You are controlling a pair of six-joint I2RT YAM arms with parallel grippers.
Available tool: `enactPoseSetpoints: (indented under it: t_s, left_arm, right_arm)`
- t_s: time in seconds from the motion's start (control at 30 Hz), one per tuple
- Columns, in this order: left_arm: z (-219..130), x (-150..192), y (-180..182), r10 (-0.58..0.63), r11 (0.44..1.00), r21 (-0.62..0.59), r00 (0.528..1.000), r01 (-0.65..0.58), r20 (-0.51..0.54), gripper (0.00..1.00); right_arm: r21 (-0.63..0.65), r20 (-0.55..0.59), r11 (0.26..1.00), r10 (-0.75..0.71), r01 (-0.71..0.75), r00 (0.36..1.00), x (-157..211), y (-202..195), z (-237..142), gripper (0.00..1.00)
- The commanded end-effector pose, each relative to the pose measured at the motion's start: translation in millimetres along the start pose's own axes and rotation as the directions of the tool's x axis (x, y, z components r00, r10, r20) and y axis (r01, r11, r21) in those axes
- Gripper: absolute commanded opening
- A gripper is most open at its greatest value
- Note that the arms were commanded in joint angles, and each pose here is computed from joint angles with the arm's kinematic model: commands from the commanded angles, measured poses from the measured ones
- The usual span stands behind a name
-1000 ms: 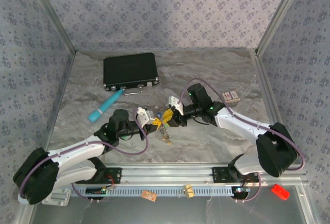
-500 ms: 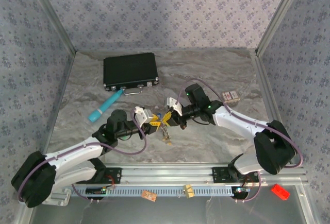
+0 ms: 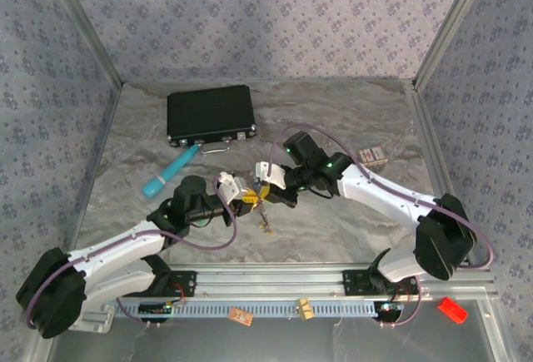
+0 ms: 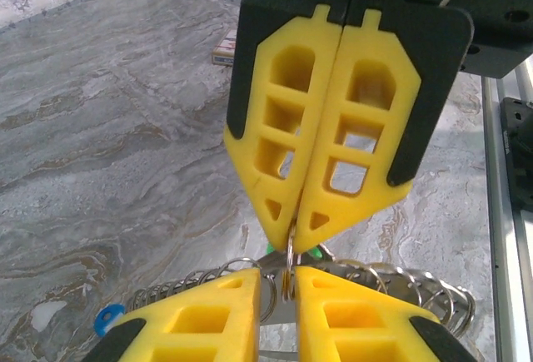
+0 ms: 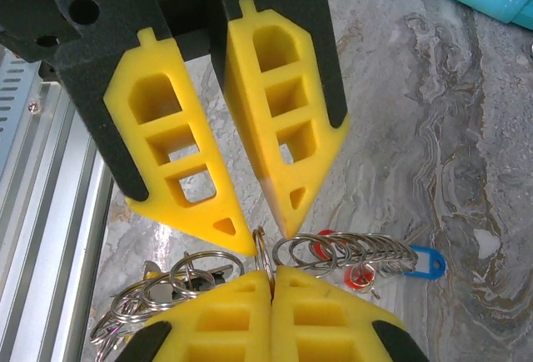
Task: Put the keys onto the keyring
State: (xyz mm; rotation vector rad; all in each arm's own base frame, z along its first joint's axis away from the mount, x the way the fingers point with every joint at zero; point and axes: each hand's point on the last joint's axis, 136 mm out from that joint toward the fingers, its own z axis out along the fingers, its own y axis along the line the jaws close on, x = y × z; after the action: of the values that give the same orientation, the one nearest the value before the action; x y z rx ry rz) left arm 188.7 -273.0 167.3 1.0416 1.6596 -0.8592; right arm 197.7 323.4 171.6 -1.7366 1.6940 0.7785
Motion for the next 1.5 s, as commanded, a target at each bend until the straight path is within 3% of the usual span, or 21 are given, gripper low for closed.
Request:
enactPoseSetpoints:
  t_s: [0.0,0.3,0.37,0.47,0.8,1.03,1.3,1.47]
  left_arm:
    - [1,-19,-1,0.038,0.999,0.010,0.999,-0.039,0.038,0.17]
    - [3,-17,-4,0.045,0.998,0.037,0.999,-0.046,0.031,0.00]
    - [3,-17,-4,0.047,0.998,0.038,0.998,-0.048,0.037,0.00]
    - [3,-20,-2,0.033,0.999,0.025,0.998,-0.035,0.061,0.00]
    - [2,-27,5,-0.042,0.999,-0.014,0.991,0.044,0.126,0.00]
    - [1,-26,5,-0.043,0.999,-0.014,0.991,0.045,0.129,0.00]
    - [2,-27,5,-0.043,0.999,-0.013,0.991,0.045,0.130,0.00]
    - [1,-27,5,-0.044,0.999,-0.012,0.990,0.046,0.133,0.00]
  right_arm:
    - [-0.031,-0.017,0.999,-0.026,0.025,1.000,-7,7,-1,0.00]
    - [-0.034,0.060,0.999,-0.001,0.003,0.998,-18,8,-8,0.01]
    - [-0.010,0.076,1.000,0.026,-0.025,0.997,-13,3,-11,0.23]
    - [0.031,0.062,0.998,0.056,-0.058,0.997,0,0,-10,0.34]
    - [0.101,0.035,0.991,0.084,-0.087,0.996,13,-3,-5,0.34]
    - [0.140,0.033,0.984,0.110,-0.114,0.993,18,-11,-9,0.24]
    - [0.125,0.073,0.985,0.107,-0.115,0.992,10,-9,-10,0.30]
    - [0.124,0.077,0.986,0.102,-0.111,0.992,7,-10,-9,0.23]
